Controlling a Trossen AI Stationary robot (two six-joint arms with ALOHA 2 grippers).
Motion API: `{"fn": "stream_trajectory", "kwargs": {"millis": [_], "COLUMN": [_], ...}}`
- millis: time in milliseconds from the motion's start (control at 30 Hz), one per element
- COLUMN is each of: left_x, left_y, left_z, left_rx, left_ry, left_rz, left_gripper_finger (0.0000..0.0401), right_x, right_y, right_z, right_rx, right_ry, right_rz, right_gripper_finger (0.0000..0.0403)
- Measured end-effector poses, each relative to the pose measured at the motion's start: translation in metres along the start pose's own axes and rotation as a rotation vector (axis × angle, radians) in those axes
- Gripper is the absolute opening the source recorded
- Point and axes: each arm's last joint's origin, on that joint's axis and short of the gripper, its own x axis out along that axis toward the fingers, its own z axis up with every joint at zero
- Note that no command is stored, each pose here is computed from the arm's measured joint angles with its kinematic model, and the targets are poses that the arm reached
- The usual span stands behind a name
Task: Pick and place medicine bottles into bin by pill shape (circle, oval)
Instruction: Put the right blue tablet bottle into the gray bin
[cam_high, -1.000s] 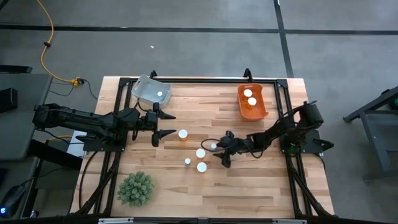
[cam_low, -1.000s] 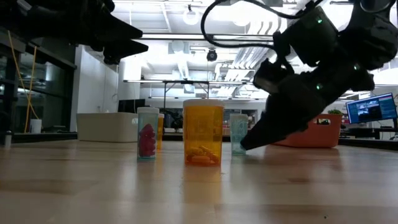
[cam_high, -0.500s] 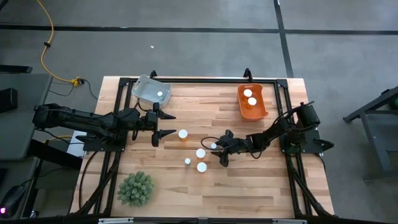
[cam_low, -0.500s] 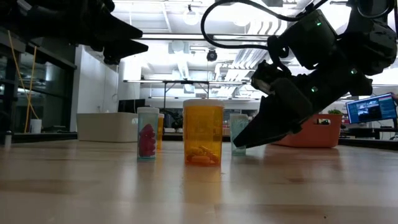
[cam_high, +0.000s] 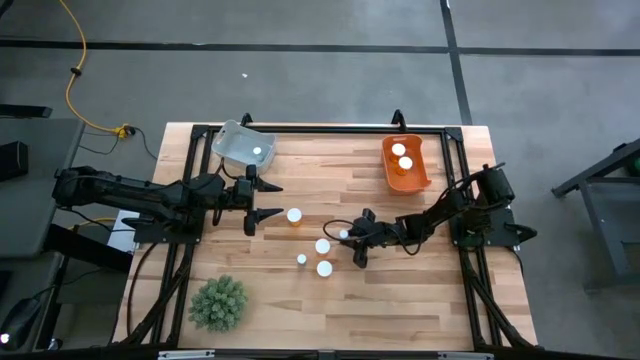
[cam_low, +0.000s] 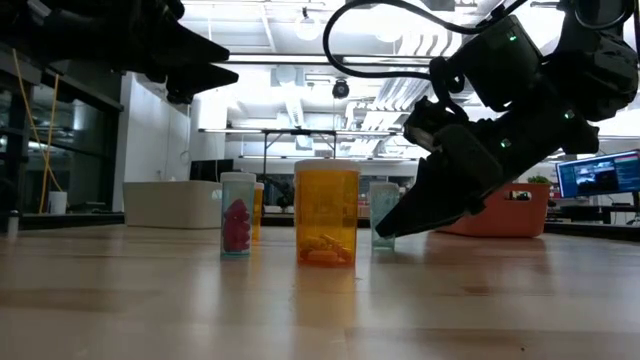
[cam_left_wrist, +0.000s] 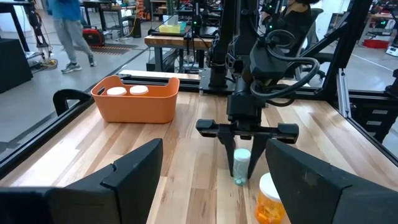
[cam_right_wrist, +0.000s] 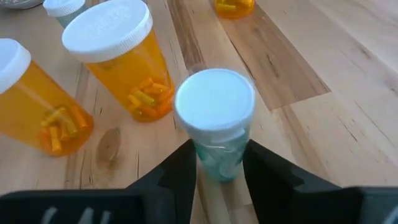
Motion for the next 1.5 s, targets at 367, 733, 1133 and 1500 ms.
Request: {"fn": "stream_trajectory", "kwargs": {"millis": [367,733,1133,1500], "left_x": [0.000,0.000,0.000,0.000], "left_y": [0.000,0.000,0.000,0.000], "left_z": [0.000,0.000,-0.003,-0.003], "left_rx": [0.000,0.000,0.028,0.062], "left_ry": [0.000,0.000,0.029,0.030], "left_rz": [0.000,-0.001,0.000,-0.001], "left_gripper_finger": [0.0275,0.0275,0.0275,0.0275], "right_x": [0.000,0.005,0.026,0.035], "right_y": [0.000,0.006,0.028,-0.015], "right_z": [0.000,0.014,0.089,0.134], "right_rx": [-0.009,-0.074,-0.410,-0.416], "right_ry": [-0.001,-0.021,0.136,0.068], "right_rz": [0.001,0.030,-0.064,-0.093], "right_gripper_finger": [0.0106,0.0105,0.0105,0.0105]}}
